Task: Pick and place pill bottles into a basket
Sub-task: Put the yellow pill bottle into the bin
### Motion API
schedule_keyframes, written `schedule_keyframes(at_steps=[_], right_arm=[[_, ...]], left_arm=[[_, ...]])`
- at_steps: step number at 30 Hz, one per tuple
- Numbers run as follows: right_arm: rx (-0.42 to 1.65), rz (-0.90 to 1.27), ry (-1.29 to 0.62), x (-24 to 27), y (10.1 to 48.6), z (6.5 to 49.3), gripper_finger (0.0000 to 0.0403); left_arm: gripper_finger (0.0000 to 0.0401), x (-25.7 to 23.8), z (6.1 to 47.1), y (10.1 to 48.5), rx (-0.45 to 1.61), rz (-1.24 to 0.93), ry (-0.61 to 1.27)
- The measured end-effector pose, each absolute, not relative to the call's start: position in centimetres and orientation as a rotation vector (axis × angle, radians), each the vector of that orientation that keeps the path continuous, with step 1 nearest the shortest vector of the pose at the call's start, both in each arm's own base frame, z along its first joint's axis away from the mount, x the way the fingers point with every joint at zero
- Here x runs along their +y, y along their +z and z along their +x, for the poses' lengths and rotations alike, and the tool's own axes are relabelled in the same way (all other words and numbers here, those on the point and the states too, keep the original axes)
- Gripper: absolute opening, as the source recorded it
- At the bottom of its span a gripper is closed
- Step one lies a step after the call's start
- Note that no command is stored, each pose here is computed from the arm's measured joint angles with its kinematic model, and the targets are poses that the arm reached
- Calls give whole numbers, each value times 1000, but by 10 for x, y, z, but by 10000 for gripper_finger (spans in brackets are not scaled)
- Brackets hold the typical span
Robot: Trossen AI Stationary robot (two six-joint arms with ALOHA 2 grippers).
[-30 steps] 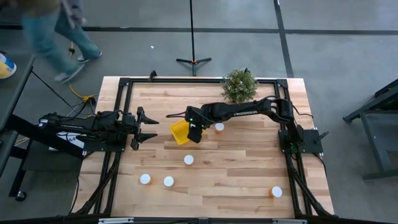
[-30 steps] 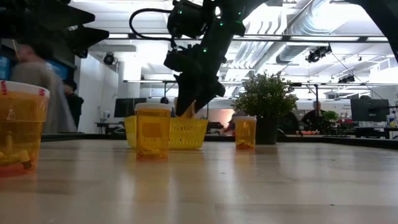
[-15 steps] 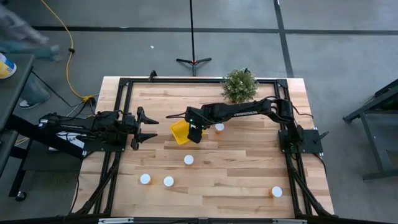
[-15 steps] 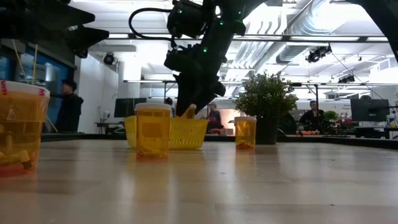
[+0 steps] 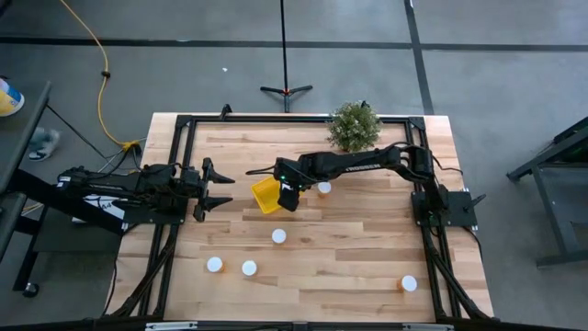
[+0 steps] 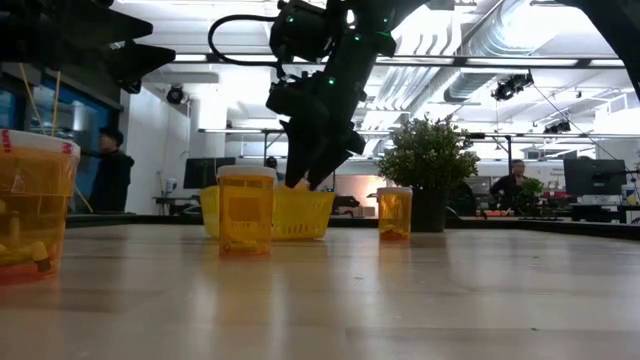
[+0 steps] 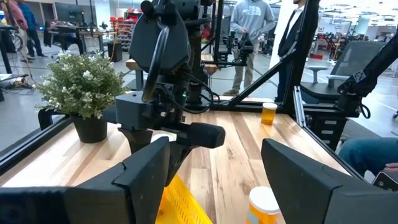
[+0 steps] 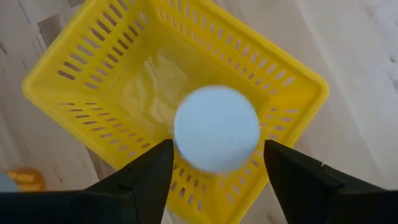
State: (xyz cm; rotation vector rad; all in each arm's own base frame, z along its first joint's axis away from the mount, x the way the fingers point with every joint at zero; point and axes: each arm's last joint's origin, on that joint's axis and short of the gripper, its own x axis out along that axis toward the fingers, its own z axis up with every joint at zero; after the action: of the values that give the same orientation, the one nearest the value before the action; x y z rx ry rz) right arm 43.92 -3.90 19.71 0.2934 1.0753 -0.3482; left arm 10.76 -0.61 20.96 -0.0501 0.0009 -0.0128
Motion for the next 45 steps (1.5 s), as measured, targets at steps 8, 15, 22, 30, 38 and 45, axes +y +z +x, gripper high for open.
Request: schedule_keyframes(at_steps=[8,15,22,30,38,45], right_arm=[[1076,295,-342,-39,197,439,252],[1076,308,-325,-39,198,439,251],[1001,264,-383,-40,224,432,250],[882,49,-400,-5,255,429,250],[821,-149,-470,74,259,417,241],[674,-226,-472,146,254,408,228]], left_arm=[[289,-6,108,210,1,-50,-13],[289,-6,108,210,1,-50,-13],[289,-6,108,210,1,-50,-13],[289,-6,108,210,1,-50,-13],[289,-6,108,210,1,-50,-12],[289,-6,108,210,-1,-50,-13]])
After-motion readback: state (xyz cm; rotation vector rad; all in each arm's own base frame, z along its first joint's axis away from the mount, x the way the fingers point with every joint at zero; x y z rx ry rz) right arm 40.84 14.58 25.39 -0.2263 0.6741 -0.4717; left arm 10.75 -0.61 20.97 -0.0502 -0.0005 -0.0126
